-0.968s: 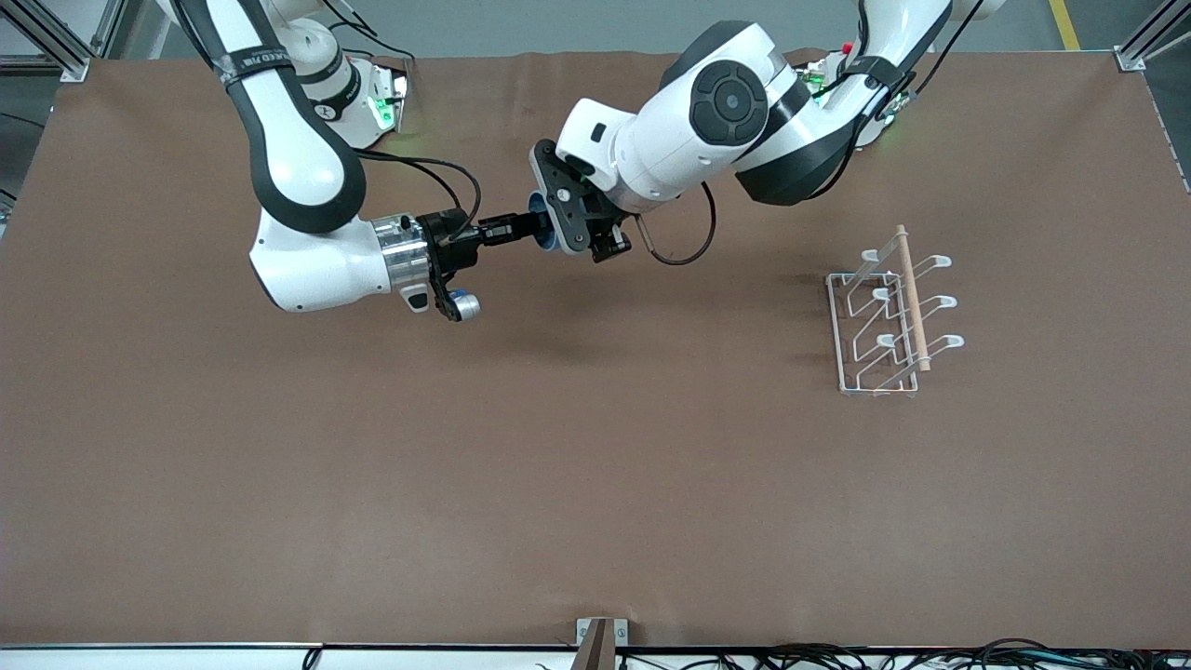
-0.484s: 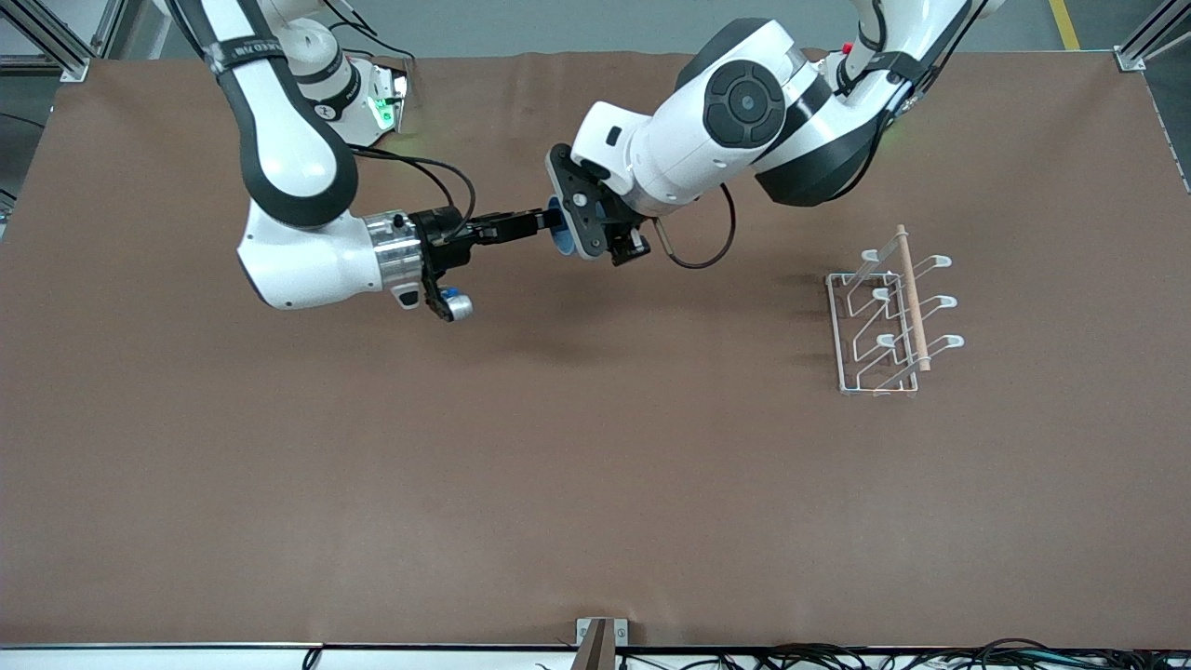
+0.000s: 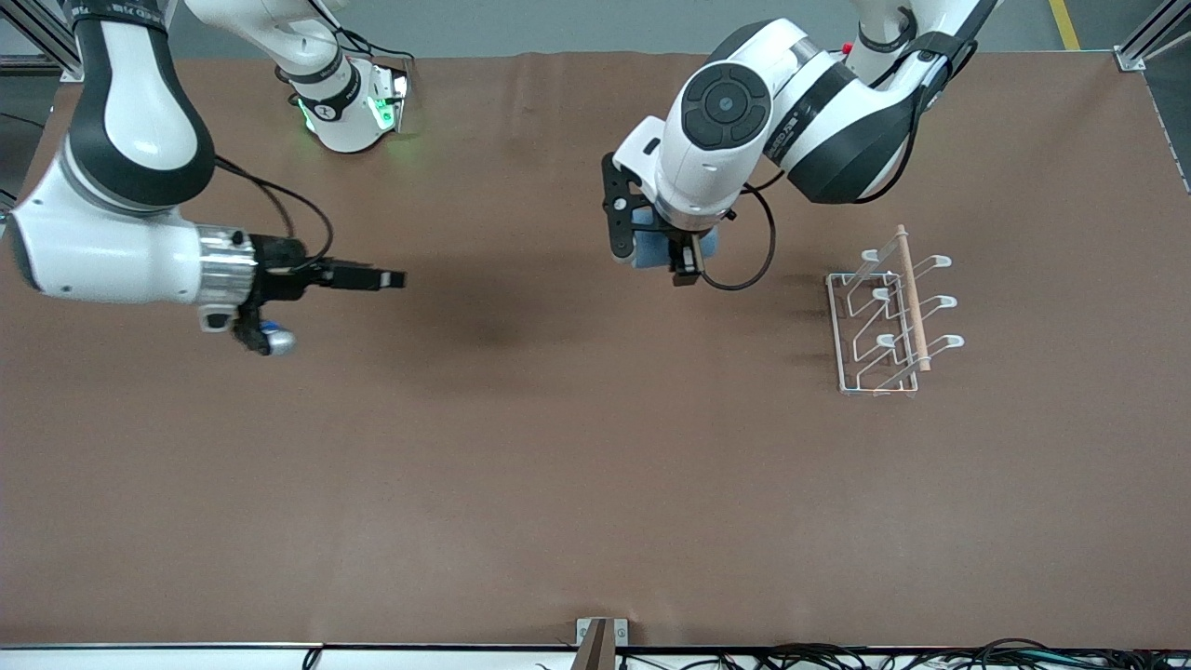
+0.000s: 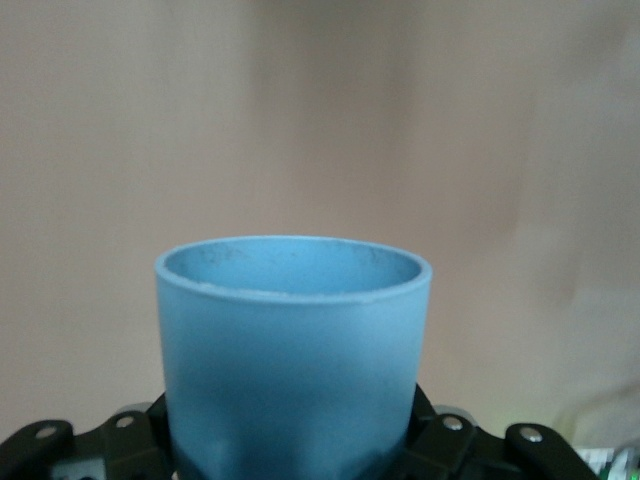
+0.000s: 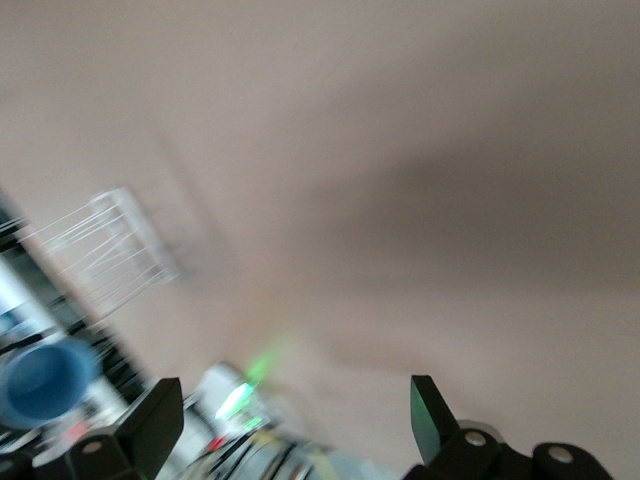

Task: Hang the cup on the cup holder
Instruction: 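Open the right gripper and withdraw it while the left gripper carries the cup, then move the cup with the left gripper onto a hook of the holder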

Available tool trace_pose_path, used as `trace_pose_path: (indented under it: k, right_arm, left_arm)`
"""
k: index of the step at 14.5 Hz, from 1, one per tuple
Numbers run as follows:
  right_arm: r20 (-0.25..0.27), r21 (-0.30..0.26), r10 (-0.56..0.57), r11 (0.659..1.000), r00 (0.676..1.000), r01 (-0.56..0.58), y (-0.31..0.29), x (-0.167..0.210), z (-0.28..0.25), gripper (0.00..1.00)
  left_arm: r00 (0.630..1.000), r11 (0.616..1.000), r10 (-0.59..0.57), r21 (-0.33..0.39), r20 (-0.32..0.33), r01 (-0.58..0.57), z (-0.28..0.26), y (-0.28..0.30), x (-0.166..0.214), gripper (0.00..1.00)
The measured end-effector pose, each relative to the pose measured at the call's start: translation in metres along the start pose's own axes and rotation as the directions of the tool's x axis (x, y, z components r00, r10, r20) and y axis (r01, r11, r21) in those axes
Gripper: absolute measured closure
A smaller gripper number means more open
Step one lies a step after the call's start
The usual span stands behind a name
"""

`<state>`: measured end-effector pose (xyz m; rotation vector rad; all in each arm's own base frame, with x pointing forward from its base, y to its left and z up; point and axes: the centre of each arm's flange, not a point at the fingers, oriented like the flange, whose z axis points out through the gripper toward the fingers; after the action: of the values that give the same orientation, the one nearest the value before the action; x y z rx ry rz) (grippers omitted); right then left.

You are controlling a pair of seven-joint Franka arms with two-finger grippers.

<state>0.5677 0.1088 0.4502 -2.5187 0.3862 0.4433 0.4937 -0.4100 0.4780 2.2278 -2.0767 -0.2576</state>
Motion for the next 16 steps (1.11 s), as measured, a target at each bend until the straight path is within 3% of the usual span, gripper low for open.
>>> trace_pose_path:
  k: [1,3,5,7,9,11,14,16]
  right_arm:
    - [-0.058,-0.088,-0.013,0.996,0.998,0.008,0.012,0.007,-0.017,0.0]
    - [-0.163,-0.266,-0.048,0.964,0.986,0.003,0.032,0.017,-0.051,0.0]
    - [-0.234,-0.35,-0.06,0.936,0.97,-0.026,0.051,0.024,-0.084,0.0]
    - [-0.282,-0.411,-0.118,0.912,0.952,-0.009,0.066,0.025,-0.125,0.0]
    - [-0.308,-0.461,-0.205,0.886,0.929,0.042,0.065,0.013,-0.164,0.0]
    - [-0.33,-0.475,-0.236,0.878,0.914,0.055,0.054,-0.009,-0.193,0.0]
    - [-0.334,-0.481,-0.241,0.875,0.911,0.055,0.037,-0.046,-0.232,0.0]
    - [-0.354,-0.478,-0.24,0.877,0.904,0.046,0.034,-0.06,-0.254,0.0]
  left_arm:
    - [0.997,1.0,-0.006,0.019,0.071,0.004,0.004,-0.005,-0.011,0.24]
    - [0.952,0.992,-0.052,0.123,0.3,0.016,0.019,-0.013,-0.031,0.24]
    - [0.863,0.99,-0.073,0.141,0.5,0.002,0.053,-0.006,-0.038,0.24]
    - [0.764,0.983,-0.089,0.181,0.638,-0.036,0.085,-0.008,-0.048,0.24]
    - [0.663,0.973,-0.11,0.216,0.741,-0.079,0.113,-0.023,-0.069,0.24]
    - [0.564,0.968,-0.136,0.23,0.814,-0.099,0.137,-0.045,-0.099,0.24]
    - [0.448,0.971,-0.11,0.193,0.887,-0.143,0.164,-0.081,-0.139,0.24]
    - [0.395,0.973,-0.088,0.164,0.915,-0.163,0.174,-0.102,-0.162,0.24]
